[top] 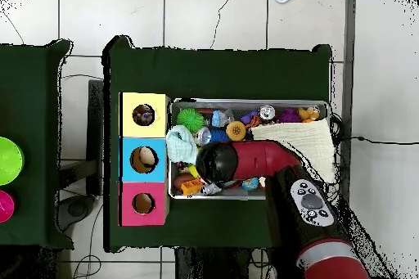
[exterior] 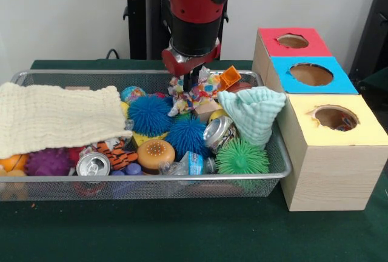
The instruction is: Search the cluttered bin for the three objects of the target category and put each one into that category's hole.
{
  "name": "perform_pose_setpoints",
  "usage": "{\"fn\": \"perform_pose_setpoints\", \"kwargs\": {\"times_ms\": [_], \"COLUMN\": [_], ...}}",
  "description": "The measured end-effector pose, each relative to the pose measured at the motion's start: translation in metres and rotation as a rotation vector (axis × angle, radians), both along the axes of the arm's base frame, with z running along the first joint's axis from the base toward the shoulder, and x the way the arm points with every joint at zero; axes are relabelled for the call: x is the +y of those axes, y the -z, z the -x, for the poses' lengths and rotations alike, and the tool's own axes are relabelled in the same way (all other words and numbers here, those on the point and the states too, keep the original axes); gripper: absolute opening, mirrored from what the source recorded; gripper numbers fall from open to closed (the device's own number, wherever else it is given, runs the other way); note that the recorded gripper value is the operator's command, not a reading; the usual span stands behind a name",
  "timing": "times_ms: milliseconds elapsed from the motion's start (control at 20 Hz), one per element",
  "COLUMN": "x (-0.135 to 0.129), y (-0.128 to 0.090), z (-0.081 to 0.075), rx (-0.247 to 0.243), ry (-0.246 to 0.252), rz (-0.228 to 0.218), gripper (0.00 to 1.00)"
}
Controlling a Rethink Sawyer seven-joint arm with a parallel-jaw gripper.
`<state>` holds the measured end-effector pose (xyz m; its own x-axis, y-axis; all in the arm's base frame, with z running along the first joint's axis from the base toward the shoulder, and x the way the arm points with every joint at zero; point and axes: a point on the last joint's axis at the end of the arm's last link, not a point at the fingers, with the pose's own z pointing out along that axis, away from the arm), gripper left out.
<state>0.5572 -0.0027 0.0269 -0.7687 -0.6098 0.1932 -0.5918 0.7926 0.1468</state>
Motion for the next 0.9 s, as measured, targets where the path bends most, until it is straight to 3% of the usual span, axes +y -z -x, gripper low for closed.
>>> {"fn": "perform_pose_setpoints", "kwargs": {"times_ms": [250,450,600,900], "x": [0.022,0.039,0.048,0.066], "y": [-0.042,-0.075,-0.091,-0.122], "z": [0.003,0.003,-0.001,-0.015], "rx": [0.087,0.129,0.124,0.068], "ry": [0.031,0.024,0.014,0.002], "rz": [-0.033,-0.039,-0.036,-0.036], "gripper": [0.0,0.0,0.0,0.0]}}
